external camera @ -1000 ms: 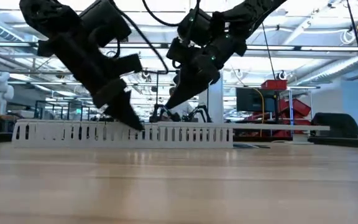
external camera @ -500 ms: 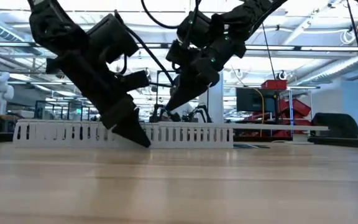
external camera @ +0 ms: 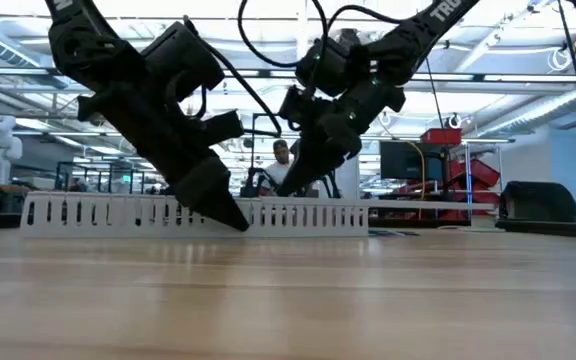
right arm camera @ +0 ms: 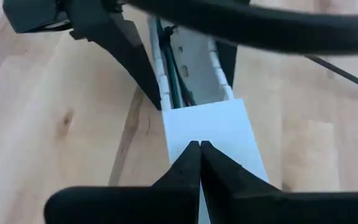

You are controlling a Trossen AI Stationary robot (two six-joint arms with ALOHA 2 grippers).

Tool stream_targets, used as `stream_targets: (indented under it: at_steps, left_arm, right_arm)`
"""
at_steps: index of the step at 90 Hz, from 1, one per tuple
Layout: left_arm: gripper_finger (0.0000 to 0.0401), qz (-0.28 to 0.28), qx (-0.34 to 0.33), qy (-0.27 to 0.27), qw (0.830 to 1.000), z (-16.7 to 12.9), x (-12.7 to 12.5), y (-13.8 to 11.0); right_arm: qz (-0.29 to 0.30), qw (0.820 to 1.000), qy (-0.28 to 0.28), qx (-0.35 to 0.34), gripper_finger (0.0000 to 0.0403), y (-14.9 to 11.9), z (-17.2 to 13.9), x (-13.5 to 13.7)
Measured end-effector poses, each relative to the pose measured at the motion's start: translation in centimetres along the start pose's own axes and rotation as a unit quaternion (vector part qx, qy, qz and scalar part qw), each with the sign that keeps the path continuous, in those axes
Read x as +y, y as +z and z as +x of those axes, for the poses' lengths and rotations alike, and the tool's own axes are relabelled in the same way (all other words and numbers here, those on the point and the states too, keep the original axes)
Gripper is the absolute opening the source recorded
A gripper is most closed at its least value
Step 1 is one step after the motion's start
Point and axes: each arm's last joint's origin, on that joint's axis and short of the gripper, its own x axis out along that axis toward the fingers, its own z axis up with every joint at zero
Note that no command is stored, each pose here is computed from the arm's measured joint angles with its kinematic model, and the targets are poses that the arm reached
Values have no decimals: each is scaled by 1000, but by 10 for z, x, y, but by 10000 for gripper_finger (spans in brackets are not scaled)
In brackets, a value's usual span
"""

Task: Ziptie cables
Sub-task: Close the white cable duct tray the with white cable cover

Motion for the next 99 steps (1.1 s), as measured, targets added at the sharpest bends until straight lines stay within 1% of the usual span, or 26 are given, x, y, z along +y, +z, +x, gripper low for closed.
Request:
stream_targets:
  at_steps: [5, 19, 26, 38, 55, 87, 99]
  left_arm:
    - [249, 0, 0, 0, 1000, 0, 0, -1]
    - [249, -9, -15, -6, 1000, -1, 1, -8]
    - [249, -15, -24, -11, 1000, -1, 2, -12]
    - [249, -16, -26, -14, 999, -1, 2, -13]
    - [249, -17, -26, -31, 999, 0, 4, -13]
    - [248, 13, -40, -77, 996, 4, 12, -8]
    - [248, 14, -44, -81, 996, 4, 13, -7]
  right_arm:
    - [0, 1000, -2, -5, 0, 0, 0, -2]
    - [-2, 1000, 20, -22, 0, 0, 3, -4]
    - [-1, 999, 26, -30, 0, -2, 10, -5]
    - [7, 997, 56, -59, 0, -3, 27, -4]
    - [16, 995, 73, -71, 0, -6, 40, 1]
    - [17, 993, 82, -78, 0, -4, 43, 7]
    - [13, 993, 74, -86, 0, 2, 33, 8]
